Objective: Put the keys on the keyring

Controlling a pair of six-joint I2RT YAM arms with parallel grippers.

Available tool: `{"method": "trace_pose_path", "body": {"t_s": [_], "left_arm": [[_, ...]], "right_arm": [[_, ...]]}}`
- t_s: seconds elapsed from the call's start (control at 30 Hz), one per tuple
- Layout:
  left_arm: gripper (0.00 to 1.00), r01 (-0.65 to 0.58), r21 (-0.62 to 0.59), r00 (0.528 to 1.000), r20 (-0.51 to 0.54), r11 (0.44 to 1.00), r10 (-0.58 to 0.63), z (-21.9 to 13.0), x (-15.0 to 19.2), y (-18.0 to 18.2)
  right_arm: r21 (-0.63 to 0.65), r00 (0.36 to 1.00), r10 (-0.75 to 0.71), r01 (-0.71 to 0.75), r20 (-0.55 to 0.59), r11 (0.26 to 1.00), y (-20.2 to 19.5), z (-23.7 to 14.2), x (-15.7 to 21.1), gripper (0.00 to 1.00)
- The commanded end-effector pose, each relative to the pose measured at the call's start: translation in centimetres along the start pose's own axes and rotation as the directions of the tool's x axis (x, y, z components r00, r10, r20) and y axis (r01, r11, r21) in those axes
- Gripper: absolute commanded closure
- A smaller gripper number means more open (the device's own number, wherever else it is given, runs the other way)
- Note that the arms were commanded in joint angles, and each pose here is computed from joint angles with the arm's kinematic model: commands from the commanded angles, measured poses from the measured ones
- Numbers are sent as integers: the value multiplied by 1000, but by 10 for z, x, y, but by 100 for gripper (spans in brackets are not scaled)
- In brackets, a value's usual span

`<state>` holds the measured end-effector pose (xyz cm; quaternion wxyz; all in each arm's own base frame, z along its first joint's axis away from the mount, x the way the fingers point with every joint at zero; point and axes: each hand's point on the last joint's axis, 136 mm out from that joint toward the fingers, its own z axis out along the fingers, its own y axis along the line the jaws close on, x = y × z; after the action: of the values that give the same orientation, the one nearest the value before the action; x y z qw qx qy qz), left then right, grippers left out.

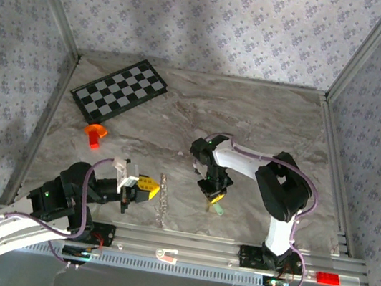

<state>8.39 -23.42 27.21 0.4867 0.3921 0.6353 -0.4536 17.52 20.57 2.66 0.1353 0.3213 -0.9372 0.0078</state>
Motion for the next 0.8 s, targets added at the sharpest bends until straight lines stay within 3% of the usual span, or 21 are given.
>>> {"method": "trace_pose_path", "body": {"t_s": [0.0, 0.2, 0.4, 0.57, 0.77], "left_arm": [[100, -31, 33, 996, 90, 999, 28, -8, -30, -11], [100, -29, 32, 996, 85, 999, 26, -7, -30, -11], [100, -27, 33, 996, 80, 999, 24, -6, -30, -11], [100, -25, 35, 997, 72, 999, 22, -4, -29, -11], [100, -21, 39, 998, 68, 999, 19, -3, -28, -11]], "right_arm": [[15, 1000, 13, -13, 11, 1000, -2, -4, 3, 82], [2, 992, 61, -62, 111, 998, 3, -25, 1, 74], [-72, 970, 166, -156, 176, 985, 8, -21, 17, 61], [-176, 923, 275, -234, 269, 956, 11, -21, 19, 55], [-332, 842, 404, -290, 358, 898, 10, -17, 14, 54]]}}
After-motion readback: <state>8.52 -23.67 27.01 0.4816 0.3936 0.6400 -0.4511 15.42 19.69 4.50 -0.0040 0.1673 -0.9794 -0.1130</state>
